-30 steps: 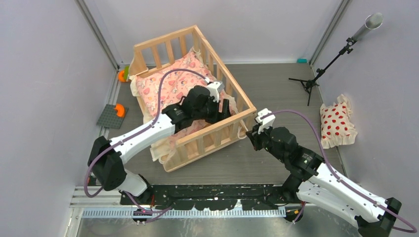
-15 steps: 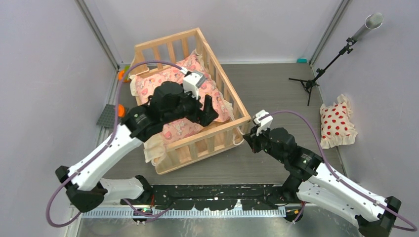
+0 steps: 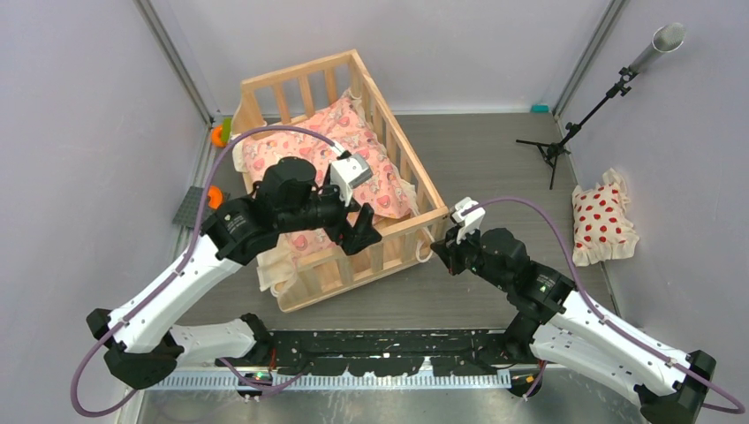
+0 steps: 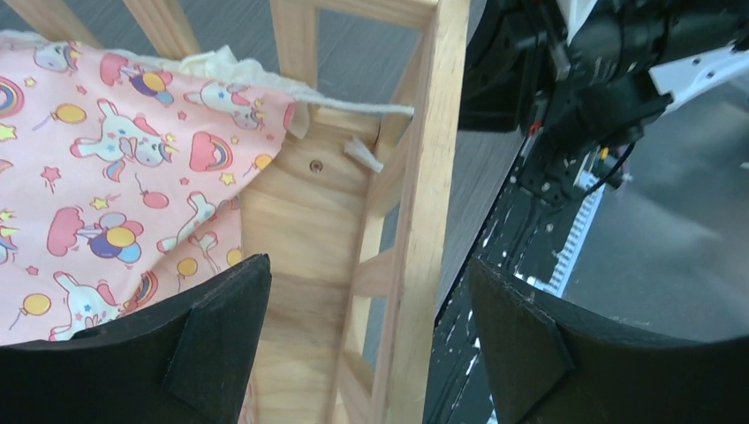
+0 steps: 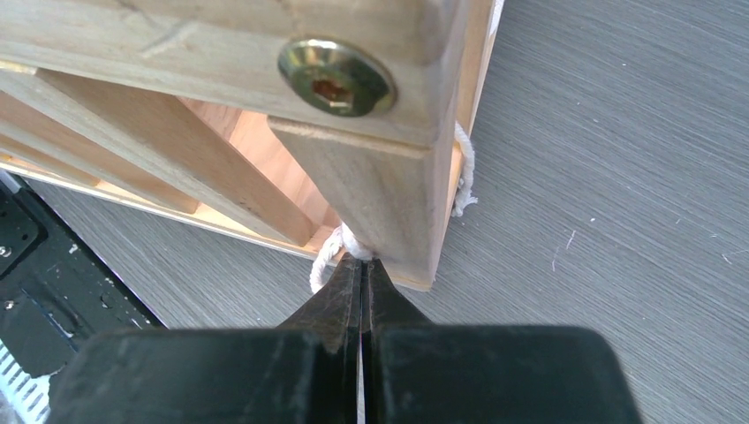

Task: Set up the pet bed

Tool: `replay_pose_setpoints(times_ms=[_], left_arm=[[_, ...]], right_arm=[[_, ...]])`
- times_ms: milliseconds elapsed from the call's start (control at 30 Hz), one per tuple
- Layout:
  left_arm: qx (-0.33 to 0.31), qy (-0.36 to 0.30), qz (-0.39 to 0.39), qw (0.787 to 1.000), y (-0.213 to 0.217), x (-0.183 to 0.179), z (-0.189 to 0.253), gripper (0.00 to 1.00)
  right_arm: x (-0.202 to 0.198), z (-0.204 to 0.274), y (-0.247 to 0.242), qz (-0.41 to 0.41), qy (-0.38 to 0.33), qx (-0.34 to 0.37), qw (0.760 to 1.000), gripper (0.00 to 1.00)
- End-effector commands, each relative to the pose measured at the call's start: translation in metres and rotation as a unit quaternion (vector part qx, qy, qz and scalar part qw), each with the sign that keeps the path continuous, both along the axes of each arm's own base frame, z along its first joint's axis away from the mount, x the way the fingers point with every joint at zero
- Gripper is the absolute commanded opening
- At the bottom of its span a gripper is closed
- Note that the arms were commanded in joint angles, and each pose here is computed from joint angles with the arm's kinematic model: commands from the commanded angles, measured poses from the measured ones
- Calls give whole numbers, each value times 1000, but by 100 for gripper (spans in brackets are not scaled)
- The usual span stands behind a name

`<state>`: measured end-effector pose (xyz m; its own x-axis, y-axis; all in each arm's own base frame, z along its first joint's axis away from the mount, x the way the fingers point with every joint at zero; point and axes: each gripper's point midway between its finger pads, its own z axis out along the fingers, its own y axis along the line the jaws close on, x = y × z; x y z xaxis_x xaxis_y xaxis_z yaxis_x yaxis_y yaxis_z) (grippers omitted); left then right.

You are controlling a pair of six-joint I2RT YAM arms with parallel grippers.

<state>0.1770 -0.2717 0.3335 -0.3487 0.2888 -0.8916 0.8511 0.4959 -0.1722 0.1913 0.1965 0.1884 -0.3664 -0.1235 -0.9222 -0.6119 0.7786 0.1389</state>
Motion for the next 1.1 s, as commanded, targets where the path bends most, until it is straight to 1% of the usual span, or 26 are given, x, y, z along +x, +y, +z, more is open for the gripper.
replay_pose_setpoints(times_ms=[0, 67, 133, 233, 333, 467, 500, 533, 567, 600, 700, 767, 933, 1067], left_arm=[[39, -32, -39, 998, 3, -11, -15, 84], [61, -44, -39, 996, 0, -11, -24, 84], [100, -57, -41, 993, -4, -10, -38, 80], [146, -56, -50, 986, -6, -12, -56, 68], [168, -50, -56, 983, -6, -15, -67, 58], [181, -47, -53, 981, 0, -16, -78, 39], [184, -47, -52, 980, 1, -16, -81, 33], [189, -45, -49, 980, 3, -15, -84, 24], [201, -46, -37, 978, 6, -11, -88, 4], [213, -47, -24, 976, 9, -7, -92, 0], [251, -49, 9, 967, 18, 5, -102, 0], [263, -57, 33, 963, 23, 12, -104, 0], [265, -84, 86, 957, 35, 27, -99, 0], [267, -90, 107, 954, 40, 32, -97, 0]], right_arm=[[1, 7, 5, 5, -8, 24, 1000, 1], [0, 6, 5, 5, -7, 23, 1000, 1], [0, 6, 5, 5, -7, 24, 1000, 1], [-1, 8, 5, 6, -7, 27, 1000, 1], [-3, 10, 6, 13, -5, 28, 1000, 1], [-13, 11, 12, 41, 6, 32, 999, 1], [-19, 11, 16, 60, 13, 38, 997, 1], [-22, 11, 19, 70, 18, 42, 996, 1], [-25, 11, 21, 78, 21, 46, 996, 1], [-28, 10, 22, 86, 27, 50, 995, 1], [-35, 8, 22, 92, 35, 62, 993, 1], [-40, 10, 21, 97, 36, 73, 992, 1], [-48, 14, 15, 94, 45, 85, 991, 1], [-56, 11, 17, 104, 72, 85, 988, 1]])
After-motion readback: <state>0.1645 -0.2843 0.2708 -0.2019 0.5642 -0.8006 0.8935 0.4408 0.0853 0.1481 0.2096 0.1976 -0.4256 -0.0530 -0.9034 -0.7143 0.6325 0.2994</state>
